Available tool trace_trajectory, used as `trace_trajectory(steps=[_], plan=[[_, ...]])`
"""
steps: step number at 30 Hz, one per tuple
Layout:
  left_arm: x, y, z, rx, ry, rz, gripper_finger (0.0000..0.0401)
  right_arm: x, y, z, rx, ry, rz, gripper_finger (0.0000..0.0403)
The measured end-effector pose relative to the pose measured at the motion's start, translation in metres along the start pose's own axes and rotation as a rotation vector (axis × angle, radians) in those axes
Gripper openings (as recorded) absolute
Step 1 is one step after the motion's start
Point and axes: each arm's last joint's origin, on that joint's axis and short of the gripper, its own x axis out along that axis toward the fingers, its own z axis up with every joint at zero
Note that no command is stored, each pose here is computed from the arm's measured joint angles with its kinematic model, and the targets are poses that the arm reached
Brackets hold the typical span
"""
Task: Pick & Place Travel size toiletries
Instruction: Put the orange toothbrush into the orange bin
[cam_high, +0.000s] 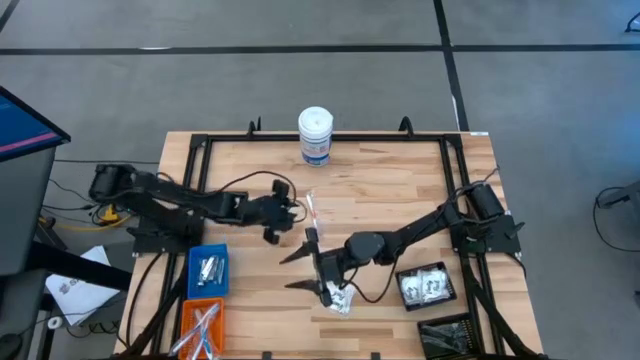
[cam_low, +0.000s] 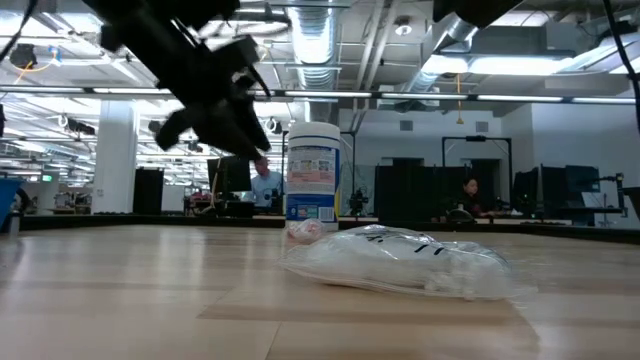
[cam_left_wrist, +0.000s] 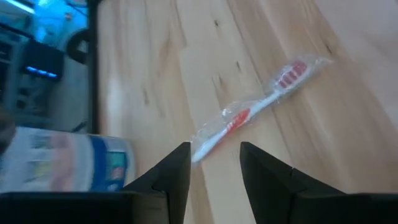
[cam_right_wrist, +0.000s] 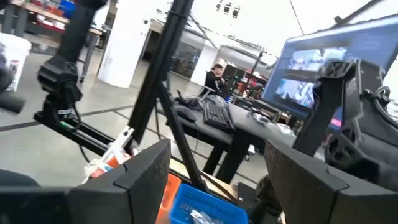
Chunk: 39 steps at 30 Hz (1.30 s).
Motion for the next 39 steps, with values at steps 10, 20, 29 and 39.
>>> trace_trajectory(steps=[10,20,29,39], plan=[[0.026,-0.009,-0.008,-0.103,0.017,-0.116,0.0106,0.0,-0.01,-0.005,0.065,0.018,-0.023,0.0255],[-0.032,-0.067,0.019,-0.298,-0.162,-0.286,0.0077,0.0,-0.009,-0.004,0.067,0.015,-0.021,0.0255],[-0.075,-0.101,0.044,-0.391,-0.37,-0.439,0.0077,0.0,-0.008,-0.003,0.071,0.002,-0.023,0.0255],[-0.08,-0.103,0.048,-0.479,-0.398,-0.465,0.0076,0.0,-0.011,-0.01,0.111,0.06,-0.013,0.0255]])
